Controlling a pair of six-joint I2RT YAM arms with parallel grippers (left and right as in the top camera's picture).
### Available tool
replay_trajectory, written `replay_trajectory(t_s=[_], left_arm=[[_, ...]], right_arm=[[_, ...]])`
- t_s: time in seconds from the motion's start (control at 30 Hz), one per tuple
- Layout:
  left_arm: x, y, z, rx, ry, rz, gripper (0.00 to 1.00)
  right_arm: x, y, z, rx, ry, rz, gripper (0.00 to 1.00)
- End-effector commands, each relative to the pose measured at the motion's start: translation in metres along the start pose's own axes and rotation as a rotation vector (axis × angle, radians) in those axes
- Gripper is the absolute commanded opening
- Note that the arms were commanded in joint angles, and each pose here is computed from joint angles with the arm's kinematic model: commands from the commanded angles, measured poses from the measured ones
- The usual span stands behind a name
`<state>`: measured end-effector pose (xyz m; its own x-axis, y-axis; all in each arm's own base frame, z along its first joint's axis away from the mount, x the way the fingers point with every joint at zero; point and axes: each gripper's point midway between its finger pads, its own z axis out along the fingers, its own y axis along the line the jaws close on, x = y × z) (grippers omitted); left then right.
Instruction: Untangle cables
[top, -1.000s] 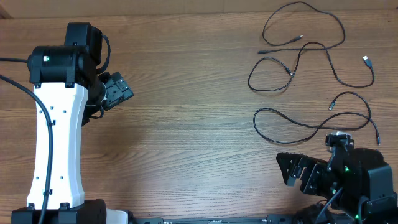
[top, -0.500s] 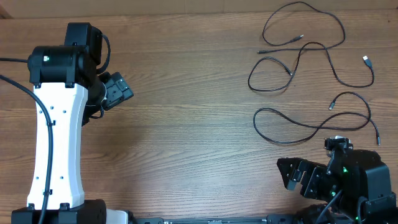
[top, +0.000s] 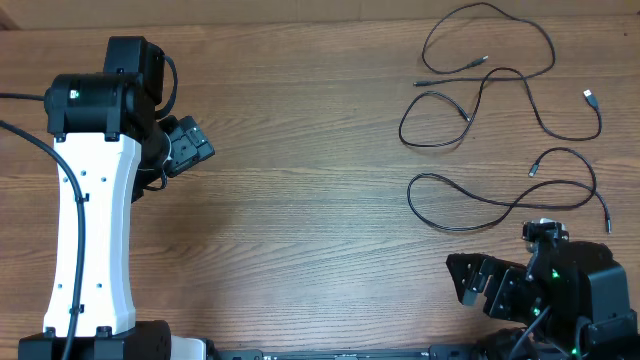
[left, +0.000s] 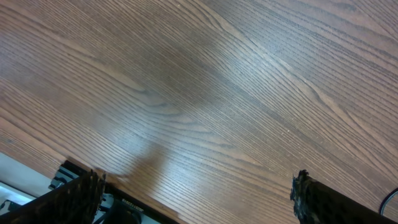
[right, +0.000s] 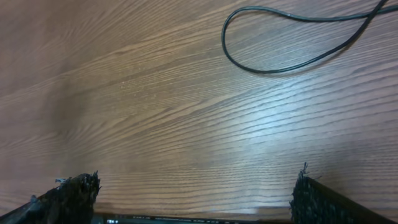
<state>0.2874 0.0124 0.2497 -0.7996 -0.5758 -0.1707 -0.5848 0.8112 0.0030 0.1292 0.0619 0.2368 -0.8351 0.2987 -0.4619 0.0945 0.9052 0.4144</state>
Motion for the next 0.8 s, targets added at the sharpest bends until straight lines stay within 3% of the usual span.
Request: replay_trajectory(t_s=[0.0, 0.33, 0.77], left_arm=[[0.000, 0.000, 0.002, -0.002, 0.005, 0.006, 1.00], [0.000, 0.000, 0.002, -0.002, 0.005, 0.006, 0.99], [0.000, 0.000, 0.002, -0.002, 0.005, 0.006, 1.00]], right_arm=[[-0.003, -0.005, -0.004, 0.015, -0.050, -0.018, 1.00], [-0.030, -0.003, -0.011, -0.021, -0.273, -0.149, 1.00], [-0.039, -0.026, 0.009, -0.013, -0.516, -0.172, 1.00]])
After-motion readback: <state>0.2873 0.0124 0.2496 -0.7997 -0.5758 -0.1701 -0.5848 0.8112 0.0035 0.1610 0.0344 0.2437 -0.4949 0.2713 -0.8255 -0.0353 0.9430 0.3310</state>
